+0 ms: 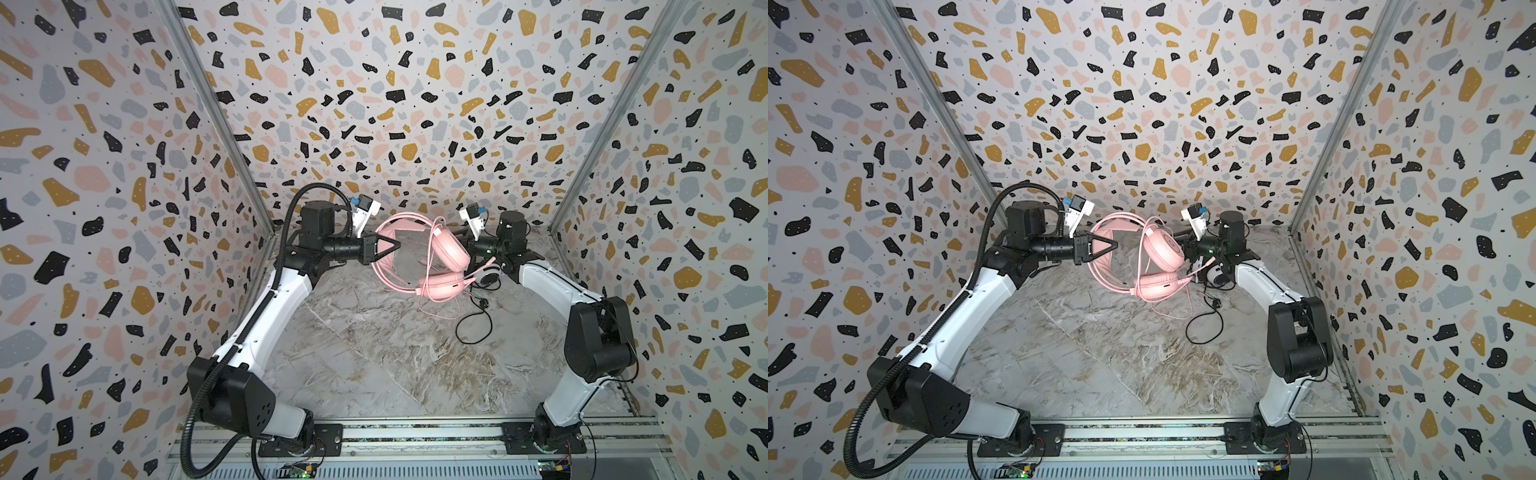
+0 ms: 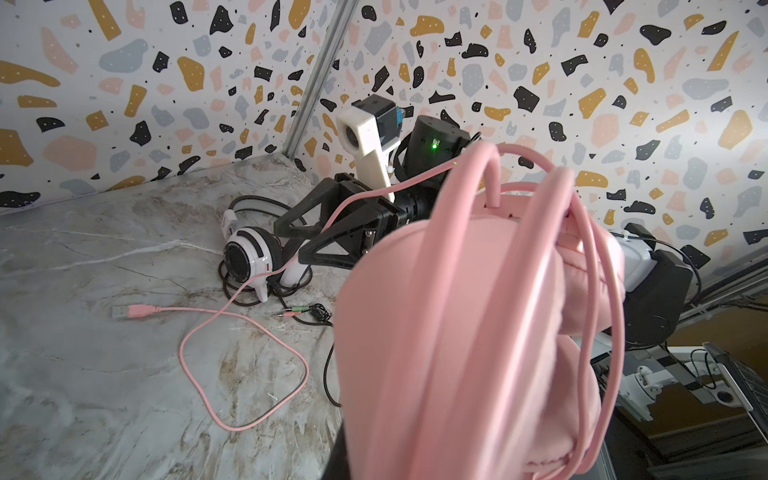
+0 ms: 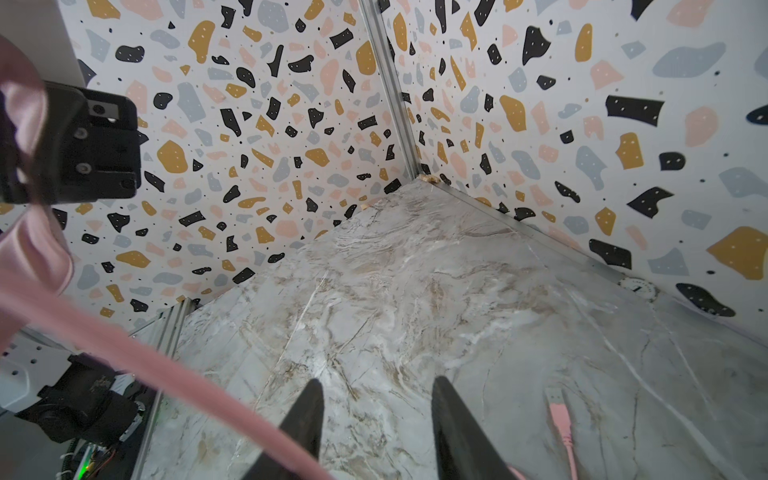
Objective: Wrap the headphones
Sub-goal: 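Wrap the pink cable around the headphones with the right gripper while the left holds them, then release the cable and lower the right gripper while the left gripper raises the headphones, then grasp the loose pink cable on the table with the right gripper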
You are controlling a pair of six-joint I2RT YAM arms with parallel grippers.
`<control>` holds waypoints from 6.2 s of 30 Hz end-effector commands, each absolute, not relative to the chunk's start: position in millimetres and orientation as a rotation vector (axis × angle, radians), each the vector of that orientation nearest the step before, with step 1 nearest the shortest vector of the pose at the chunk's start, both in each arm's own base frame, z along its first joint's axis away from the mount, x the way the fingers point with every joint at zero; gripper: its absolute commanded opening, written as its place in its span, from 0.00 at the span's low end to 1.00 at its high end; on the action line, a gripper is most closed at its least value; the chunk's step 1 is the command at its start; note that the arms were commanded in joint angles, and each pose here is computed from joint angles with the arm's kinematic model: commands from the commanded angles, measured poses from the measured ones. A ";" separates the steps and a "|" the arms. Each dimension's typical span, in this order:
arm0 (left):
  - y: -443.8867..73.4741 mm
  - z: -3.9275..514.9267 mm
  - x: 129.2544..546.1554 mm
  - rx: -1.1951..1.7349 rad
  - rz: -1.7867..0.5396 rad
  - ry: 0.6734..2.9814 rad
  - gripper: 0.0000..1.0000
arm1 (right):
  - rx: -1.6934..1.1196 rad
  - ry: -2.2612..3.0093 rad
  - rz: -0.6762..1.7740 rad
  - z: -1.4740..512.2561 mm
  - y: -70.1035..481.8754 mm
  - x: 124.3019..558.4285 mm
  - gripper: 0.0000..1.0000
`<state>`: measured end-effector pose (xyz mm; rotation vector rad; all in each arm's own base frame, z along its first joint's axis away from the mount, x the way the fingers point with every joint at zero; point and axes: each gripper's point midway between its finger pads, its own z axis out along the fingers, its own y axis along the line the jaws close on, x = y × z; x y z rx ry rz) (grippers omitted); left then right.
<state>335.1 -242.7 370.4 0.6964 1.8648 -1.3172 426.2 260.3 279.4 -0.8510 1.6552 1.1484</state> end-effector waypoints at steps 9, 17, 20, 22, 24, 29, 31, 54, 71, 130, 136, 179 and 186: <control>-241.8 463.3 320.5 0.700 -1.404 1.619 0.00 | -0.845 1.631 1.210 262.0 269.7 424.8 0.60; -239.8 488.6 318.2 0.682 -1.429 1.577 0.00 | -0.792 1.653 1.185 242.5 280.0 450.4 0.71; -234.0 500.3 324.1 0.643 -1.412 1.564 0.00 | -0.778 1.656 1.219 231.2 289.7 452.1 0.72; -228.4 510.5 329.8 0.596 -1.411 1.543 0.00 | -0.768 1.660 1.254 222.3 295.4 449.5 0.72; -227.1 521.3 332.0 0.576 -1.433 1.505 0.00 | -0.761 1.658 1.291 215.0 302.2 445.9 0.72; -230.4 526.2 344.1 0.567 -1.460 1.497 0.00 | -0.790 1.675 1.341 193.9 329.7 449.2 0.72; -230.8 529.0 346.6 0.565 -1.463 1.486 0.00 | -0.794 1.682 1.362 185.7 340.7 452.4 0.72; -173.8 593.2 390.1 0.339 -1.347 1.327 0.00 | -0.775 1.808 1.455 111.6 348.2 380.3 0.43; -115.3 555.0 459.2 0.030 -1.114 1.409 0.00 | -0.794 1.865 1.444 114.3 332.2 325.3 0.00; -92.9 520.7 472.4 -0.046 -0.964 1.503 0.00 | -0.736 1.916 1.445 121.5 395.7 313.1 0.00; -90.7 525.5 476.7 -0.063 -0.990 1.472 0.00 | -0.761 1.944 1.374 122.3 376.1 285.3 0.00; -88.4 556.4 430.2 -0.031 -0.947 1.452 0.00 | -0.651 2.061 1.420 99.0 490.2 386.6 0.01; -61.5 533.1 451.0 -0.112 -0.866 1.487 0.00 | -0.684 2.071 1.289 121.5 415.5 318.4 0.00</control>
